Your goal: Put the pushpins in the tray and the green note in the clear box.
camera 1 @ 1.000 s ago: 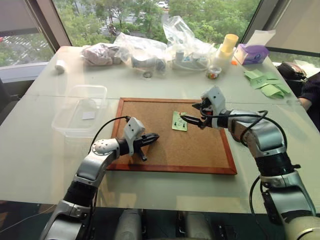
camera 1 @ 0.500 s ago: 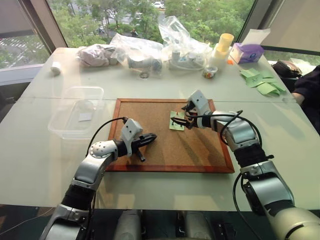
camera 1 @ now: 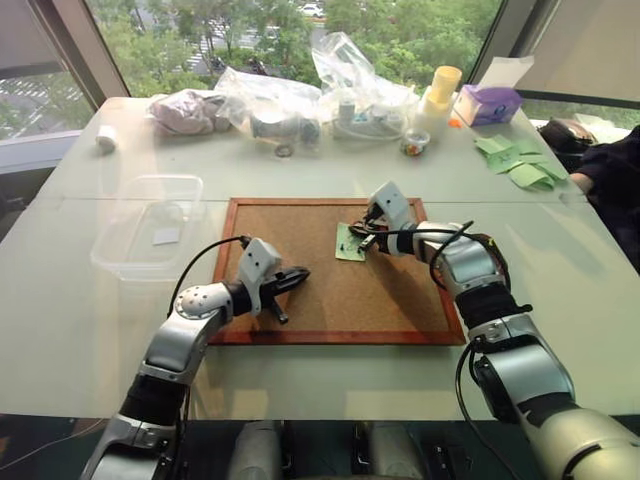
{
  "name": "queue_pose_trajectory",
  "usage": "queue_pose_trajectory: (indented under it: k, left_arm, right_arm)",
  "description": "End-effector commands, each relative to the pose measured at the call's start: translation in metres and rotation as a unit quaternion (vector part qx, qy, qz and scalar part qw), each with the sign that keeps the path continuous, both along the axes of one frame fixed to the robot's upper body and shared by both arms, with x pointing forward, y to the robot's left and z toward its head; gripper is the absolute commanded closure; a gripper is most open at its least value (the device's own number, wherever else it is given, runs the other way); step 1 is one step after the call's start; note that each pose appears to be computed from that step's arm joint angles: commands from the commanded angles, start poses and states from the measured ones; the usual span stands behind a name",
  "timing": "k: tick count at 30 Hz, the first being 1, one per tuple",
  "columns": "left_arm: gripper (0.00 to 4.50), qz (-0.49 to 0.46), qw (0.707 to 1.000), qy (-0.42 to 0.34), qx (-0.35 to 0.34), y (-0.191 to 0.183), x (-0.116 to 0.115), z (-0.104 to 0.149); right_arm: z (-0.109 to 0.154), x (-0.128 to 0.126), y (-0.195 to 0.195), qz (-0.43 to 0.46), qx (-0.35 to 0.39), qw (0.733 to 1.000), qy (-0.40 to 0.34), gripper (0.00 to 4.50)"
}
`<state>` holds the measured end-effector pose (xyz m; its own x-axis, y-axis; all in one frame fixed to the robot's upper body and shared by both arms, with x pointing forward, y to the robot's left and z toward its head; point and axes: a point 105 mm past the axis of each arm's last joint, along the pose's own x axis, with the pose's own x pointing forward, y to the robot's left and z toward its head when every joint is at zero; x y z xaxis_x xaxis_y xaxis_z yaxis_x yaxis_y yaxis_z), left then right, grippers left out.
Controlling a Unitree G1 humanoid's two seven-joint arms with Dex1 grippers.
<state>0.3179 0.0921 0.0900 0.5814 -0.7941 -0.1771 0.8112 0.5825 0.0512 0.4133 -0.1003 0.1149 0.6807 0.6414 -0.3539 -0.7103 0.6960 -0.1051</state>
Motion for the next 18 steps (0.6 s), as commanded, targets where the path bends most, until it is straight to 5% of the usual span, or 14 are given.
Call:
queue_pose_trajectory:
  k: [1, 9, 18]
  left_arm:
    - [4.50, 0.009, 1.000, 0.026, 0.009, 0.003, -0.002, -0.015]
    - [4.50, 0.024, 0.999, 0.043, 0.015, 0.003, 0.001, -0.024]
    - [4.50, 0.015, 0.999, 0.049, 0.016, 0.000, -0.001, -0.028]
  right_arm:
    - [0.028, 0.000, 0.003, 0.003, 0.013, 0.999, -0.046, 4.42]
    - [0.074, -0.016, -0.022, -0.040, 0.051, 0.993, -0.101, 4.42]
    - [0.083, -0.048, -0.102, -0.160, 0.049, 0.981, -0.098, 4.42]
